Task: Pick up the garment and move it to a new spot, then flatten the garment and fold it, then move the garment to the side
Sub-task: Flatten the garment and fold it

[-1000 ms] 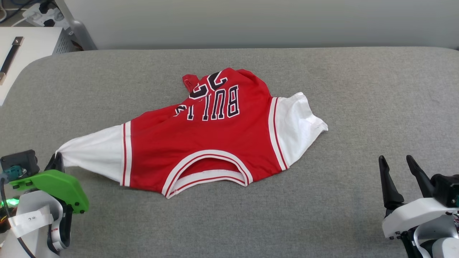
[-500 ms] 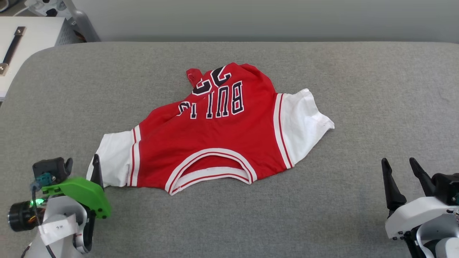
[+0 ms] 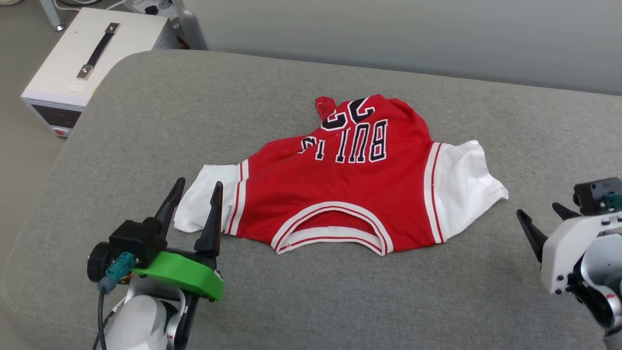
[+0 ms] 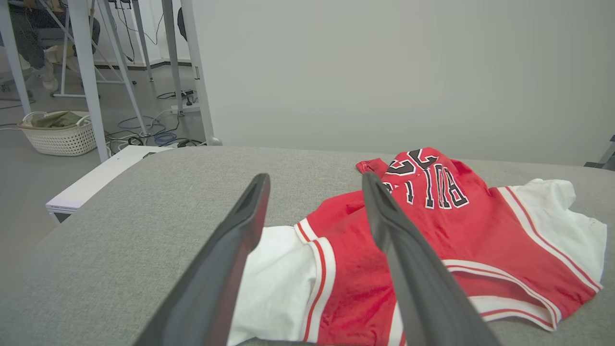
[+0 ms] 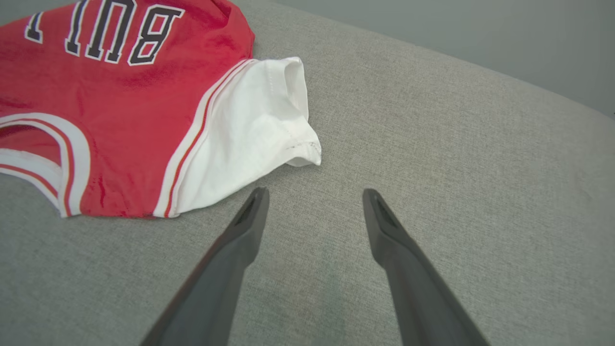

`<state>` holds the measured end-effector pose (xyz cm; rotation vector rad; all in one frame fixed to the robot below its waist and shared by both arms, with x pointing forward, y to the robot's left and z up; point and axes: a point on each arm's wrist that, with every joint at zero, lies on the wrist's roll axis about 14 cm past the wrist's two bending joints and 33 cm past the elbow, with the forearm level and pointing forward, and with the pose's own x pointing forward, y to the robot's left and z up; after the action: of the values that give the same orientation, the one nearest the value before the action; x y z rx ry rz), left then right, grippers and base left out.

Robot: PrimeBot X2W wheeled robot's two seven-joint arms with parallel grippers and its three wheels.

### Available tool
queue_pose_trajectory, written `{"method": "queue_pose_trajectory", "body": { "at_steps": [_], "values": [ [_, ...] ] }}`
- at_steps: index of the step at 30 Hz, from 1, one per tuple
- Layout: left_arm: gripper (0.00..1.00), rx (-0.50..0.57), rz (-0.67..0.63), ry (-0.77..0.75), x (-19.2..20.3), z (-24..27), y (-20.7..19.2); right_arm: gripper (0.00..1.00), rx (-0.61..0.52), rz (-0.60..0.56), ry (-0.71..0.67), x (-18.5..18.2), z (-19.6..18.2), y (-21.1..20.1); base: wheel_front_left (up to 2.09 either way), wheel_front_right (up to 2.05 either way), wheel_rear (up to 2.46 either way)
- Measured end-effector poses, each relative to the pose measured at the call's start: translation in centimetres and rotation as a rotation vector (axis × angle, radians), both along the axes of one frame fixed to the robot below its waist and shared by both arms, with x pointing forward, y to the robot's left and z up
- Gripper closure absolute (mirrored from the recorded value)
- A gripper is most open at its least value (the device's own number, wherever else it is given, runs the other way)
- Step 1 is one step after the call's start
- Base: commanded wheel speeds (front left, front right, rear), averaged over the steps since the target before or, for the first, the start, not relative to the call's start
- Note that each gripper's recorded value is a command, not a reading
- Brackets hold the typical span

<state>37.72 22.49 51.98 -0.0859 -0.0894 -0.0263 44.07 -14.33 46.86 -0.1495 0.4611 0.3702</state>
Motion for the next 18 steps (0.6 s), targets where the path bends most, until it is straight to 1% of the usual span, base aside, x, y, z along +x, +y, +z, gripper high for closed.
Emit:
{"method": "queue_pose_trajectory", "body": {
  "at_steps": [2,3,5,7,11,14,18],
  "values": [
    [0.0,-0.014,0.015,-0.011,-0.6,0.3,0.0,0.0,0.021,0.018,0.064,1.2,0.0,1.1,0.0,0.0,0.0],
    [0.0,-0.016,0.019,-0.016,-0.8,0.4,0.0,0.0,0.014,0.03,0.091,1.5,-0.1,1.5,0.0,0.0,0.0],
    [0.0,-0.027,0.033,-0.014,-1.2,0.3,0.1,0.0,-0.032,0.051,0.147,2.5,-0.6,1.9,0.0,0.0,0.0],
    [0.0,-0.029,0.045,-0.003,-1.5,-0.1,0.3,0.0,-0.056,0.06,0.196,3.3,-1.1,2.1,0.0,0.0,0.0],
    [0.0,-0.034,0.078,0.022,-2.0,-0.8,1.1,0.0,-0.084,0.073,0.292,4.7,-2.9,2.9,0.0,0.0,0.0],
    [0.0,-0.039,0.095,0.041,-2.3,-1.4,1.5,0.0,-0.109,0.075,0.338,5.7,-4.2,3.0,0.0,0.0,0.0],
    [0.0,-0.041,0.123,0.052,-2.4,-1.7,2.2,0.0,-0.164,0.075,0.41,6.3,-6.6,2.9,0.0,0.0,0.0]
  ]
}}
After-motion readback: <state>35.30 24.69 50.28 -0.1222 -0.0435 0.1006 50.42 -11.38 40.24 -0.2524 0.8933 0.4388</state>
